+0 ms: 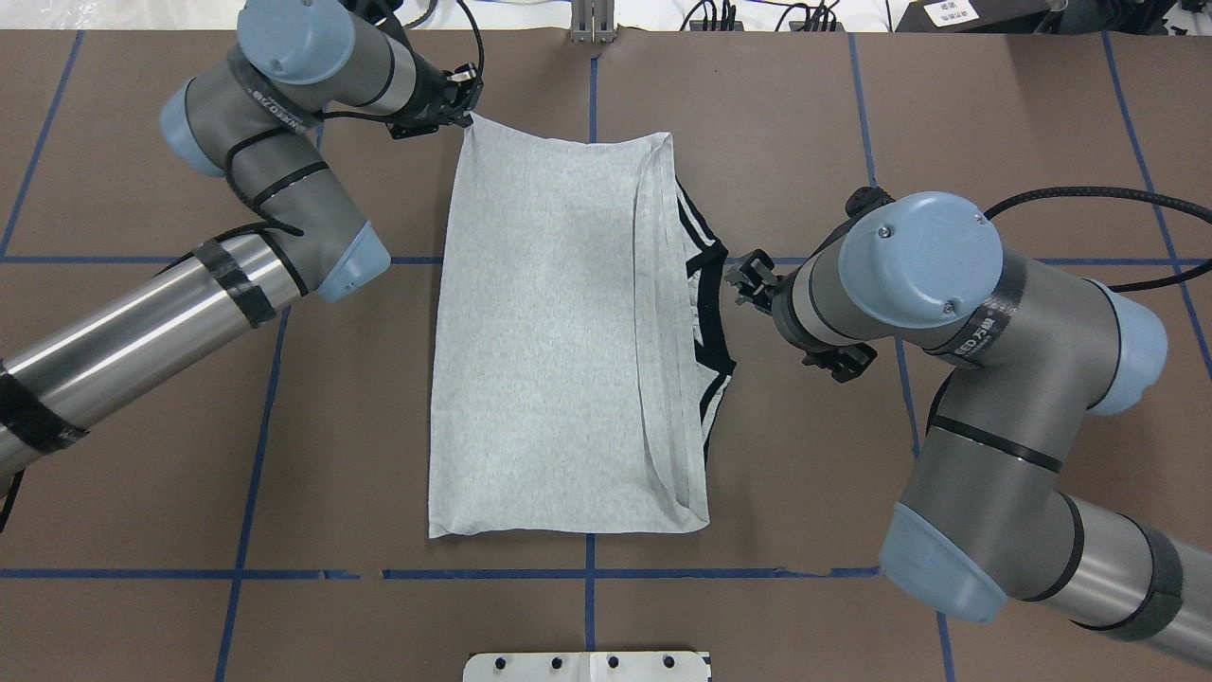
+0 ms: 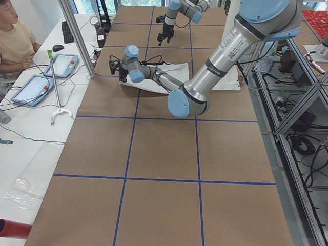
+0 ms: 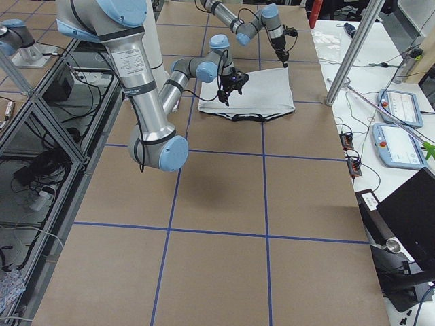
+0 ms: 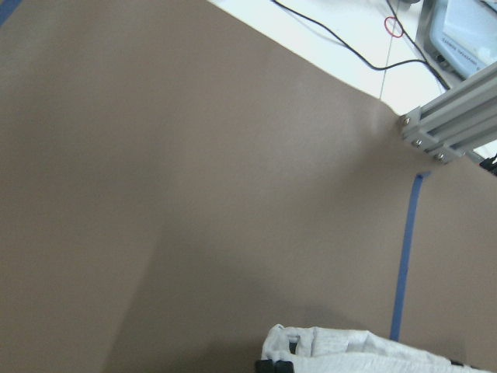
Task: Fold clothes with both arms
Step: 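Raise the left gripper away while the right gripper moves along the collar edge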
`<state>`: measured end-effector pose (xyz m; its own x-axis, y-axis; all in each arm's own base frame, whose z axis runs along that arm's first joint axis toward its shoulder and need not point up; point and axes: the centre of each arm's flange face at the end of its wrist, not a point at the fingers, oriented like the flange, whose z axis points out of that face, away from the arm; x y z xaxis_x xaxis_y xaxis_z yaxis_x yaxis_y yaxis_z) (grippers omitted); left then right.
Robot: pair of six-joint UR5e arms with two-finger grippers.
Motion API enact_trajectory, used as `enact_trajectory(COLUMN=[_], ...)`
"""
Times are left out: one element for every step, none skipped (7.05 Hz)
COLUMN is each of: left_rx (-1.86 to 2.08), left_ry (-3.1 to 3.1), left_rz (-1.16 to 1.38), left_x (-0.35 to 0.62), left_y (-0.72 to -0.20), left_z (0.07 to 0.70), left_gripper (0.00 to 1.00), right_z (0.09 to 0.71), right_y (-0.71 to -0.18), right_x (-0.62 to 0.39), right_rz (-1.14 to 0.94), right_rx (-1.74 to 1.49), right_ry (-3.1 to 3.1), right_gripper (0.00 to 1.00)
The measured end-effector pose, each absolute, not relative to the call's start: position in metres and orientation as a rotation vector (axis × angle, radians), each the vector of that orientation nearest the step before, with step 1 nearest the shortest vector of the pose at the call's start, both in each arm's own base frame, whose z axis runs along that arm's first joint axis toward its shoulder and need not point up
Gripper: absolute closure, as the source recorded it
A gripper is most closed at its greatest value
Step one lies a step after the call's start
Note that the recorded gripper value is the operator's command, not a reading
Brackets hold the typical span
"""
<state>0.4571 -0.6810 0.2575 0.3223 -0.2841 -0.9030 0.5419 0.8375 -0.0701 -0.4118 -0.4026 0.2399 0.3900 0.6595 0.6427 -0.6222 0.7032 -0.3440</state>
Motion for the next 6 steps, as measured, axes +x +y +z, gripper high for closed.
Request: enact_trajectory(left_rx=[0.277,0.283,0.292,0.303,0.298,0.272], left_ry=[1.115,1.117,1.131,1.153,1.173,1.202], left_rz=[-0.561,-0.562,-0.558,-0.552,-0.537,-0.508], left_x=[0.462,0.463,0.46,0.451,0.438,0.421], left_y=[-0.692,-0.695,-0.693,-0.686,-0.674,-0.658], left_z=[0.257,0.255,0.249,0.242,0.244,0.249], left_gripper=[0.35,0.34,0.34,0.34,0.34,0.34], right_z=[0.24,0.238,0.235,0.231,0.228,0.229], right_y=[-0.402,-0.401,-0.399,-0.394,-0.387,-0.375], right_x=[-0.413,-0.417,-0.427,-0.448,-0.474,-0.499], right_rz=[0.816,0.812,0.796,0.735,0.633,0.519], right_rx=[-0.034,-0.019,-0.008,0.003,0.021,0.036], right_ry=[-0.839,-0.839,-0.838,-0.828,-0.812,-0.791], right_gripper=[0.0,0.0,0.0,0.0,0.0,0.0])
